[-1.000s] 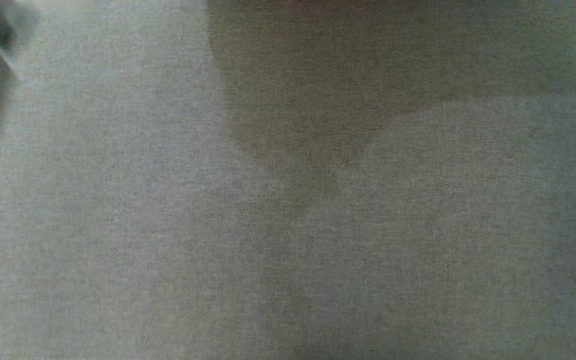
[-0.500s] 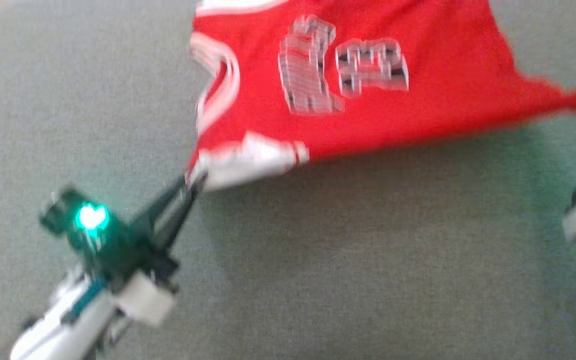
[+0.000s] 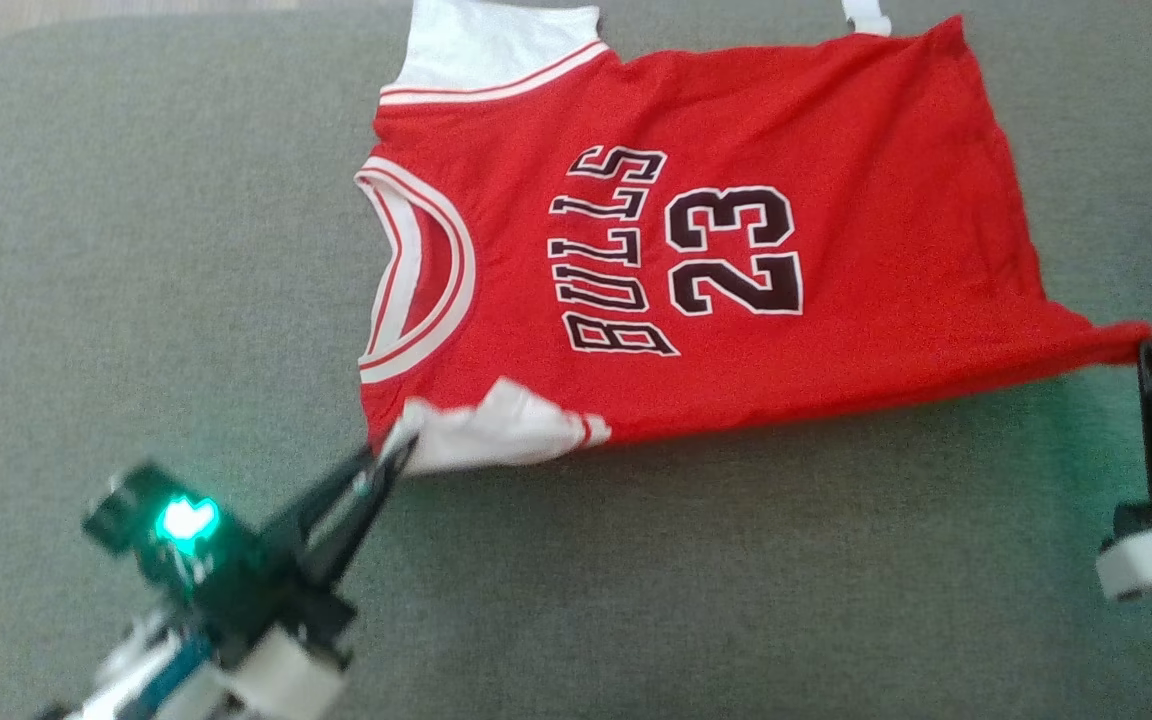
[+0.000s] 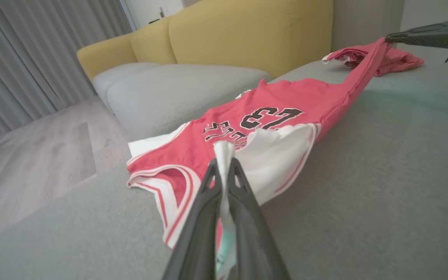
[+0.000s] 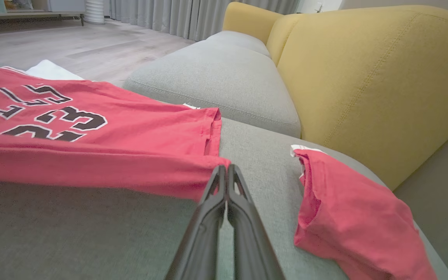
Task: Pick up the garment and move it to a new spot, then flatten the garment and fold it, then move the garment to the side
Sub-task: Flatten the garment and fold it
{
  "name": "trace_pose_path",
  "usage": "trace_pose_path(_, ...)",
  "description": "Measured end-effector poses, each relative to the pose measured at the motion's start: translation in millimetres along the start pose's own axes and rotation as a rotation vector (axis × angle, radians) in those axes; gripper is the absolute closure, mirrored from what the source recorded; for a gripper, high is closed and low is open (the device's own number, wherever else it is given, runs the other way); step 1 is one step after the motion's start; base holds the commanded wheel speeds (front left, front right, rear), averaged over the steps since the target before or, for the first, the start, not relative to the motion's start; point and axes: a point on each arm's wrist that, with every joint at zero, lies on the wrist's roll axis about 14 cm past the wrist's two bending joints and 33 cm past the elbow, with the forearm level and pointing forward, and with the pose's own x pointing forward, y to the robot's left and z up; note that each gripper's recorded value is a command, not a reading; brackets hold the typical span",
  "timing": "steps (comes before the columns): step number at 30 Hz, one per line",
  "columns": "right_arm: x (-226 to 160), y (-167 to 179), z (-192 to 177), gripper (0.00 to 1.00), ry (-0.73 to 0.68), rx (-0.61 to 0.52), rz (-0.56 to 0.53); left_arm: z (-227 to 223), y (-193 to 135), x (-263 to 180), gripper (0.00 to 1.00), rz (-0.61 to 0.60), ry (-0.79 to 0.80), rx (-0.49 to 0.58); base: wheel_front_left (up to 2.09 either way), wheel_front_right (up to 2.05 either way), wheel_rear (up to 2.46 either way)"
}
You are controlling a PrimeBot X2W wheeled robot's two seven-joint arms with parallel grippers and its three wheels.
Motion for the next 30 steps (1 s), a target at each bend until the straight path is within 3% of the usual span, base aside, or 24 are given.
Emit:
trace_pose_path(4,25,0,3,1.0,0.005,-0.01,0.003,16,24,27,1.0,-0.017,-0.05,0.085,0.0,0.0,0.0)
trace_pose_path(7,57,7,8,1.0,-0.01,0.033,0.017,25,53,58,1.0,-0.056,-0.062,0.255,0.0,0.0,0.0)
trace_pose_path(17,106,11,-10,1.0,0.027,0.006,0.041,22,85,121,1.0,-0.085,-0.036,0.363,0.0,0.0,0.0)
trace_pose_path(18,108,10,-14,1.0,0.037,0.005,0.035,20,86,124,0.78,-0.086,-0.028,0.375,0.0,0.0,0.0)
trace_pose_path(19,110,9,-17,0.65,0.046,0.009,0.027,18,88,127,0.08,-0.081,-0.023,0.375,0.0,0.0,0.0)
trace_pose_path(20,111,8,-18,0.0,0.05,0.016,0.016,19,90,130,0.0,-0.06,-0.029,0.362,0.0,0.0,0.0)
trace_pose_path(25,113,21,-13,0.0,0.022,0.047,0.014,36,98,130,0.0,0.115,-0.106,0.25,0.0,0.0,0.0)
trace_pose_path(30,109,25,-4,0.0,-0.006,0.058,0.01,4,86,99,0.0,0.26,-0.052,0.037,0.0,0.0,0.0)
